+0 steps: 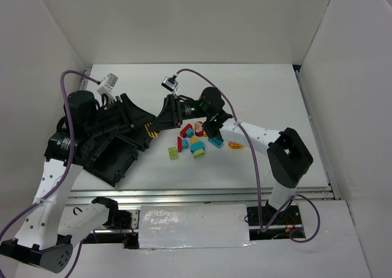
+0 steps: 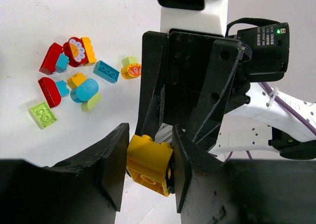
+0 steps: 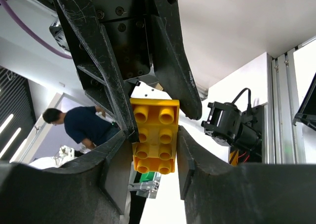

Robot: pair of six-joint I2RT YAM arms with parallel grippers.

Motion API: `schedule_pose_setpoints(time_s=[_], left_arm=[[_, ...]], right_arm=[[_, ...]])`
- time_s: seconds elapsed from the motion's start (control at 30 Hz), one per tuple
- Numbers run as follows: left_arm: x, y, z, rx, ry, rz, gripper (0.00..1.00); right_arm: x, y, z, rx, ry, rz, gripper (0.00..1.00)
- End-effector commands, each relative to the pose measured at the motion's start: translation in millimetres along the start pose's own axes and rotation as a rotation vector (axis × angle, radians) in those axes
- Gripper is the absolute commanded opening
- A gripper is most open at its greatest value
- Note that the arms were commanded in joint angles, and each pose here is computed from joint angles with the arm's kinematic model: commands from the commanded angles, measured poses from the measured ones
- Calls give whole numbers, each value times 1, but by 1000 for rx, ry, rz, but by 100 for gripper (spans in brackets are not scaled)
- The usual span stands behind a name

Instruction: Sort the legos into containers by color

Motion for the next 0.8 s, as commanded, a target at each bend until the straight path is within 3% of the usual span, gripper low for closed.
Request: schedule_pose_setpoints(time_s=[0.0, 0.07, 0.13, 0.17, 0.4, 0.6, 0.67, 0.7, 0.77], left_arm=[[-11, 6, 6, -30, -26, -55, 0], [-10, 5, 6, -32, -22, -45, 0], [-10, 5, 7, -41, -17, -40, 0], [-10, 4, 8, -42, -16, -36, 0], [-1, 3, 15, -79, -25, 95, 0], [37, -7, 35, -152, -51, 486, 0], [52, -14, 39, -177, -53, 571, 0], [64, -20, 41, -195, -51, 651, 0], [81, -32, 40, -212, -51, 719, 0]], right_arm=[[22, 7, 3, -34, 95, 41, 51], [21, 9, 4, -39, 95, 32, 55], [21, 9, 3, -34, 92, 31, 80], [21, 10, 4, -35, 91, 28, 99], [6, 16, 5, -61, 83, -38, 100], [-12, 72, 5, -261, 55, -195, 99], [-25, 96, -2, -330, 51, -310, 100], [-26, 114, -3, -427, -11, -445, 99], [-28, 133, -3, -506, 17, -628, 100]])
Point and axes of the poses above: each gripper's point midway between its finger pads, its own y axis back along the fingers, its own x axis along the line the jaws close on, z = x × y, the point moved 9 cm from there along y, back along the fingers, and after that the axes turned 10 degrees about -y, right-handed, at the moved point
